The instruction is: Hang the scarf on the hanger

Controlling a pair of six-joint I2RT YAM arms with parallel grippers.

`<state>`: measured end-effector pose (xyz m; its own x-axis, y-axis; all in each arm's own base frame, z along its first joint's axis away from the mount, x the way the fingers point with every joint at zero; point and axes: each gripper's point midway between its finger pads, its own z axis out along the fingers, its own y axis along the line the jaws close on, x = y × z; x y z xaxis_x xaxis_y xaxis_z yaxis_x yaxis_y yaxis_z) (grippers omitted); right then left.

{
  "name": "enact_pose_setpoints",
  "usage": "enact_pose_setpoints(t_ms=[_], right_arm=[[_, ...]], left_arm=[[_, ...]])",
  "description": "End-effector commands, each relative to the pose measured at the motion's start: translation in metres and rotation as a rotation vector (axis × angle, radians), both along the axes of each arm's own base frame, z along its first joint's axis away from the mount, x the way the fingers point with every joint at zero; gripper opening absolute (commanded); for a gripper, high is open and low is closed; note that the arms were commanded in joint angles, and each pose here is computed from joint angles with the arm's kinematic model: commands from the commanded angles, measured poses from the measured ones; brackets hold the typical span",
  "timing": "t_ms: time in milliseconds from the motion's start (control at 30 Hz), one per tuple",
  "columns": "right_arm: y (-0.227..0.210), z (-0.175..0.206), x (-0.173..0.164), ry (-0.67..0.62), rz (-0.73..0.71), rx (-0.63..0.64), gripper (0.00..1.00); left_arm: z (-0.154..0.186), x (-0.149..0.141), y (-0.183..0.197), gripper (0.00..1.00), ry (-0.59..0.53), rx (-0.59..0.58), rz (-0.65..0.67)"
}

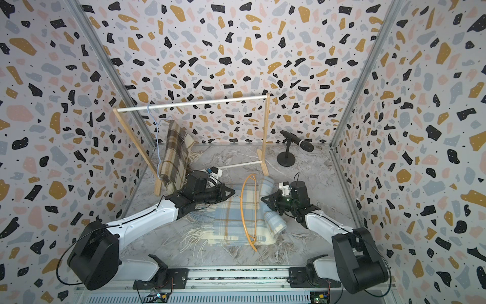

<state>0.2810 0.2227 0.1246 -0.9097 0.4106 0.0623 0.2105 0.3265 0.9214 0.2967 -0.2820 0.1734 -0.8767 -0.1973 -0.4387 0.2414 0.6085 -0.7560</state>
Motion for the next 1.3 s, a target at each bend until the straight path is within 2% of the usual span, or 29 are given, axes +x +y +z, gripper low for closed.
enact_pose_setpoints(t_ms=[0,133,333,833,1067,1267], right_arm=[[0.025,0.019,0.007,-0.031,0.011,0.104,0.00],[0.052,0.009,0.004,-0.022,0.074,0.080,0.00],[0.072,0.000,0.004,-0.064,0.122,-0.026,0.00],[0.115,-0.019,0.009,-0.111,0.208,-0.081,0.00],[0.118,-0.030,-0.005,-0.132,0.273,-0.155,0.11],[0.106,-0.027,-0.013,-0.158,0.288,-0.207,0.27]], left_arm=[[0.011,0.004,-0.005,0.00,-0.059,-0.022,0.003],[0.013,0.004,-0.007,0.00,-0.059,-0.028,-0.009],[0.020,0.000,-0.014,0.00,-0.065,-0.041,-0.033],[0.032,-0.006,-0.024,0.00,-0.084,-0.057,-0.058],[0.029,-0.006,-0.025,0.00,-0.079,-0.050,-0.058],[0.029,-0.006,-0.023,0.00,-0.087,-0.029,-0.059]])
